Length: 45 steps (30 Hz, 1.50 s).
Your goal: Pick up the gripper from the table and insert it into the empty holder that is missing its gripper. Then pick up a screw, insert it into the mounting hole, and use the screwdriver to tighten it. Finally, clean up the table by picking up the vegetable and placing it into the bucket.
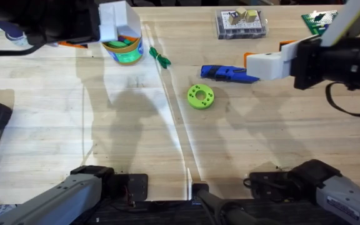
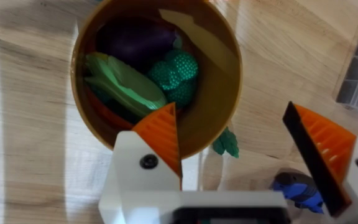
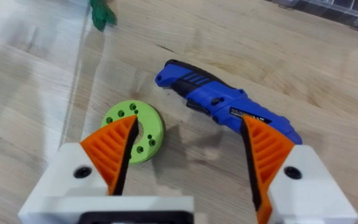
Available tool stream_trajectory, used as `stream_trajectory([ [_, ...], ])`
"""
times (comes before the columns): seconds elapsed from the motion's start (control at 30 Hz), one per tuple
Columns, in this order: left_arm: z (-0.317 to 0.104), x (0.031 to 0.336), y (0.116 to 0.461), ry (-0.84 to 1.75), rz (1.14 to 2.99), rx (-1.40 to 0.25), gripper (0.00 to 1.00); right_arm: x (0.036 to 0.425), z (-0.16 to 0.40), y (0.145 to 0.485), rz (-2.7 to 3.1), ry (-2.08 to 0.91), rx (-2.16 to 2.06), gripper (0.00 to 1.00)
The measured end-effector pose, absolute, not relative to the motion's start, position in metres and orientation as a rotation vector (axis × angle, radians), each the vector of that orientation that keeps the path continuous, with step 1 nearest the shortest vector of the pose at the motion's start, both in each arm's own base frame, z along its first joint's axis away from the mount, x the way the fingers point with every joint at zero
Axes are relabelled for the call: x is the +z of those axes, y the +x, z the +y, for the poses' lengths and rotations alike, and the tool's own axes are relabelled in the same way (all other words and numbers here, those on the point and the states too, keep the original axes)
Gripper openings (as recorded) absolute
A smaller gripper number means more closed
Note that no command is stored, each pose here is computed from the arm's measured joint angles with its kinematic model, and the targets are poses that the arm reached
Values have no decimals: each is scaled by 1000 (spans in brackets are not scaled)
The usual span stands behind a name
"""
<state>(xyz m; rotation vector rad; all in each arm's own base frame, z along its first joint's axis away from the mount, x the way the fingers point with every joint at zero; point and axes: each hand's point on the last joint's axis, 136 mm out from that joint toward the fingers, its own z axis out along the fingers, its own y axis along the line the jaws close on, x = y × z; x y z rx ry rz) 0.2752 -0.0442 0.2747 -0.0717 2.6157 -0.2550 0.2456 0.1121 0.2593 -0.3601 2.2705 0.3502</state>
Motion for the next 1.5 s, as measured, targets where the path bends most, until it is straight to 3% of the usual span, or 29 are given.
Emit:
stream_trajectory([
  [0.17,-43,277,263,-65,2619,-253,992,268,111,245,2230,-351,355,965],
  [0.37,-41,323,234,-142,2412,-305,992,295,107,239,2113,-335,369,965],
  [0.5,-42,325,230,-294,2390,-366,992,295,107,240,2117,-335,369,965],
  [0.87,-104,189,307,-495,2598,-283,992,278,111,251,2185,-341,359,965],
  [1.2,-135,114,392,-575,2545,-261,992,275,112,254,2193,-341,357,965],
  [1.5,-141,65,421,-594,2535,-221,995,275,112,254,2194,-341,357,965],
])
